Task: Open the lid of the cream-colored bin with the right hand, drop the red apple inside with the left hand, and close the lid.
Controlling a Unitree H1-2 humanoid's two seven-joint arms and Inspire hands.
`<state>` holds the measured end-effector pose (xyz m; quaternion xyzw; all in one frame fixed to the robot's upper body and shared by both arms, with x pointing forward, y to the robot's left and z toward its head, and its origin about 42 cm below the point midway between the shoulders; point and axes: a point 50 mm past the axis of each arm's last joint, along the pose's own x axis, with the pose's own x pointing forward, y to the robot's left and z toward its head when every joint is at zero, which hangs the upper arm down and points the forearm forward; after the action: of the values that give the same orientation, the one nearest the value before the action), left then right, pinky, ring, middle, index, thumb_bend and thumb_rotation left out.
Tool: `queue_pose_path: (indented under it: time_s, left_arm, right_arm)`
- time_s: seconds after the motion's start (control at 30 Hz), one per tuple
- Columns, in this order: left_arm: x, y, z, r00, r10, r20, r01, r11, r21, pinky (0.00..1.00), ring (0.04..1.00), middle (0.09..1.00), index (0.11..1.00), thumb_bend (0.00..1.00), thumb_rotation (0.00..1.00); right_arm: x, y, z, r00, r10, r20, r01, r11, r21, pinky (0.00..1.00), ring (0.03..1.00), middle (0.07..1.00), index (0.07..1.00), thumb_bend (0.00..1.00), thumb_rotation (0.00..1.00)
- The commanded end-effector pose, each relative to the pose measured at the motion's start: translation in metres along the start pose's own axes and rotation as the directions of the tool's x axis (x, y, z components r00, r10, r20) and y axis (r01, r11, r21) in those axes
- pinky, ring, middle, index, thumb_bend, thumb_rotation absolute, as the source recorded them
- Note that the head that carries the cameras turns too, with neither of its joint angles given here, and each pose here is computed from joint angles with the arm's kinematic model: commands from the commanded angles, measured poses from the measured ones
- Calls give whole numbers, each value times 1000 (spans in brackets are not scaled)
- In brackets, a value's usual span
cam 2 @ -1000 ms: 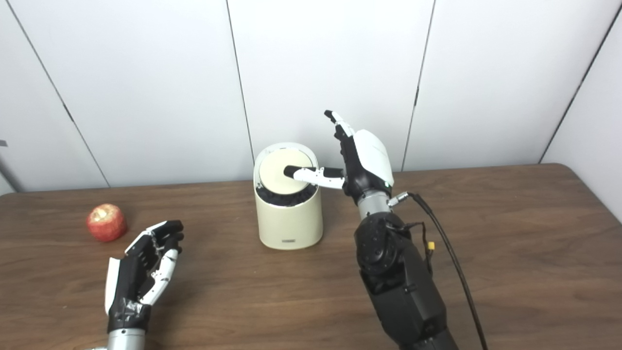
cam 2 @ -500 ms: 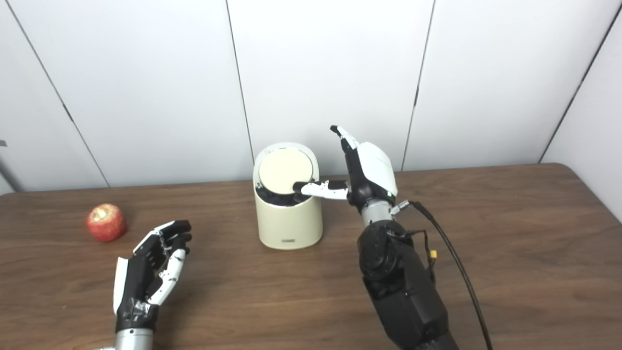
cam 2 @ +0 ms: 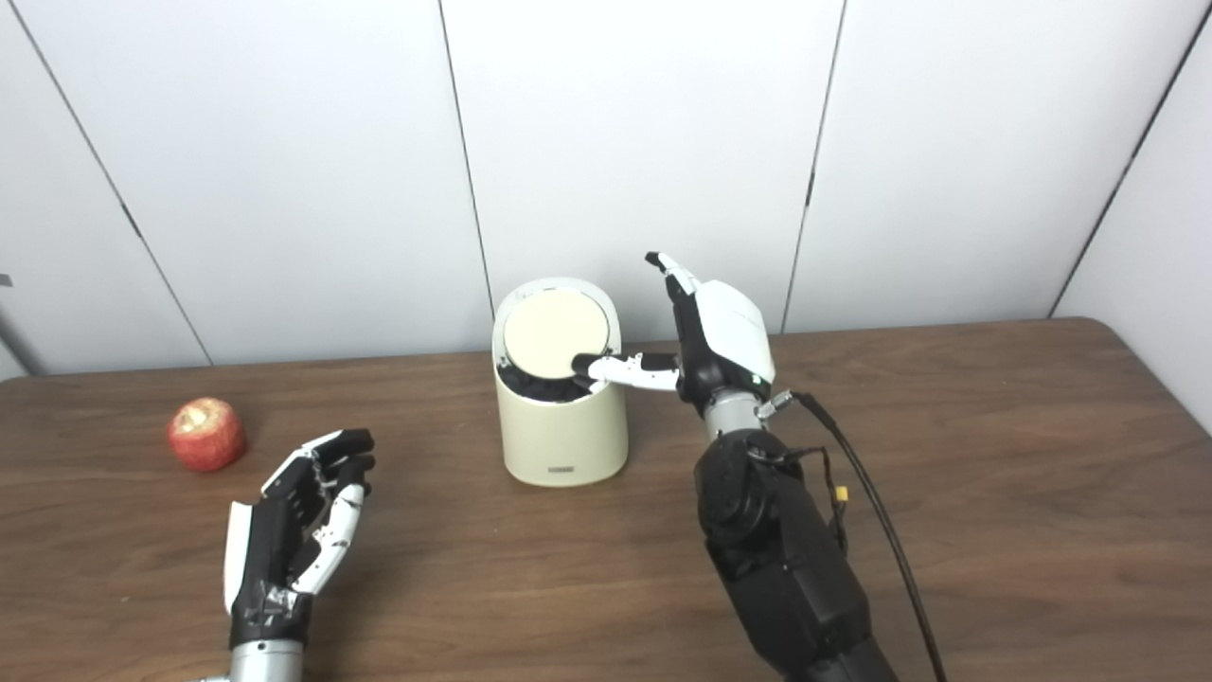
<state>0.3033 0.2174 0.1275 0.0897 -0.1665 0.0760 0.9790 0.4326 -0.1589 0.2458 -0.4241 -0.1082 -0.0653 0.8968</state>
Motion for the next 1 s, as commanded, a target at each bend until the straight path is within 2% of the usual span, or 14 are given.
queue_pose_path:
  time_s: [0.0, 0.13, 0.23, 0.47, 0.97]
  left_arm:
    - [5, -5, 6, 999, 10, 46, -9, 1000, -17, 599, 692, 721, 705, 247, 396]
    - [5, -5, 5, 999, 14, 39, -13, 999, -31, 605, 695, 721, 703, 253, 384]
    - [5, -6, 7, 999, 10, 41, -9, 1000, -18, 607, 696, 723, 706, 248, 385]
    - [5, -7, 8, 999, 5, 48, -5, 1000, -13, 606, 698, 724, 706, 257, 430]
    - [4, -10, 10, 999, 12, 42, -12, 1000, -18, 607, 696, 721, 705, 255, 406]
  right_arm:
    - [15, -19, 23, 995, -66, 79, 66, 998, 2, 747, 874, 900, 888, 956, 611]
    - [16, -20, 26, 994, -68, 85, 68, 998, 4, 741, 870, 900, 889, 983, 690]
    - [17, -21, 28, 995, -59, 79, 59, 998, 5, 738, 869, 907, 903, 998, 709]
    - [19, -22, 35, 995, -51, 84, 51, 999, -5, 765, 884, 906, 906, 986, 672]
    - [22, -16, 45, 995, -23, 92, 25, 999, -26, 782, 891, 903, 908, 1000, 595]
